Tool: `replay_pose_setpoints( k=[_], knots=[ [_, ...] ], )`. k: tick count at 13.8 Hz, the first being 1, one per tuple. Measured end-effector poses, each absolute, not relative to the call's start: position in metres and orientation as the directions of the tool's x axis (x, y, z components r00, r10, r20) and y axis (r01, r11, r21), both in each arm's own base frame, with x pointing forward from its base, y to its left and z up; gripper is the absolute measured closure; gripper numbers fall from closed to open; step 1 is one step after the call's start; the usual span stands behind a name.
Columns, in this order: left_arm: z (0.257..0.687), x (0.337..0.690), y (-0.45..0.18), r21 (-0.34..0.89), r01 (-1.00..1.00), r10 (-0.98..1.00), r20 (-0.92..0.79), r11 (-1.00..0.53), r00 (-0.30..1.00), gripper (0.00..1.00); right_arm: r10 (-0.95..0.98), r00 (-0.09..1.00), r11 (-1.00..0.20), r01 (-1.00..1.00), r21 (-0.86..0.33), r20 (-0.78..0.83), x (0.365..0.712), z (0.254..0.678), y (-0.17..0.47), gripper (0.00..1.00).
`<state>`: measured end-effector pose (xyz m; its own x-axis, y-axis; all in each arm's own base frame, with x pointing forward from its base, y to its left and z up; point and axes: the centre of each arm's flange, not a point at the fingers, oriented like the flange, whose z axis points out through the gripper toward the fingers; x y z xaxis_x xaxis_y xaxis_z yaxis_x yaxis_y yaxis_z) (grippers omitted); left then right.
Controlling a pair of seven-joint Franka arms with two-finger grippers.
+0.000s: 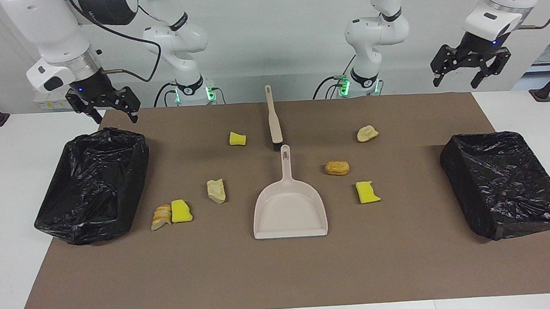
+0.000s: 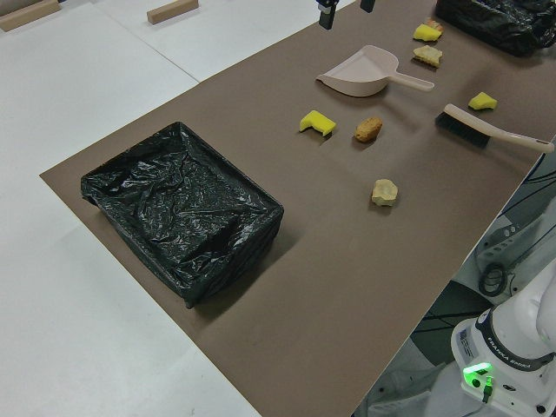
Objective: Sweep and dump trash in bin
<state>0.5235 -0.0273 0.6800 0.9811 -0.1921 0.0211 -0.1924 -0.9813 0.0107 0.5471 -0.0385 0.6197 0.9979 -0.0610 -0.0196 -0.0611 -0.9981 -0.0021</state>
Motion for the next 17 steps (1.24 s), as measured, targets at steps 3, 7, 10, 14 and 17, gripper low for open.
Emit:
replay_pose_setpoints(
  k=[3, 7, 10, 14, 17],
  knots=[
    [0.6805, 0.5231, -0.0294, 0.01, -0.196, -0.196, 0.022, -0.981, 0.98, 0.0, -0.061, 0.998, -0.998, -0.061, -0.002, -0.02, 0.5471, 0.6197, -0.0385, 0.0],
    [0.681, 0.5226, -0.0315, 0.01, -0.2, -0.199, 0.023, -0.98, 0.98, 0.0, -0.061, 0.998, -0.998, -0.061, -0.002, -0.02, 0.5471, 0.6197, -0.0385, 0.0],
    [0.6813, 0.5226, -0.03, 0.01, -0.197, -0.197, 0.024, -0.98, 0.98, 0.0, -0.061, 0.998, -0.998, -0.061, -0.002, -0.02, 0.5471, 0.6197, -0.0385, 0.0],
    [0.6813, 0.5227, -0.0278, 0.01, -0.193, -0.193, 0.024, -0.981, 0.981, 0.0, -0.061, 0.998, -0.998, -0.061, -0.002, -0.019, 0.5471, 0.6197, -0.0385, 0.0],
    [0.6813, 0.5225, -0.0278, 0.01, -0.193, -0.193, 0.023, -0.981, 0.981, 0.0, -0.061, 0.998, -0.998, -0.061, -0.002, -0.019, 0.5471, 0.6198, -0.0385, 0.0]
  ],
)
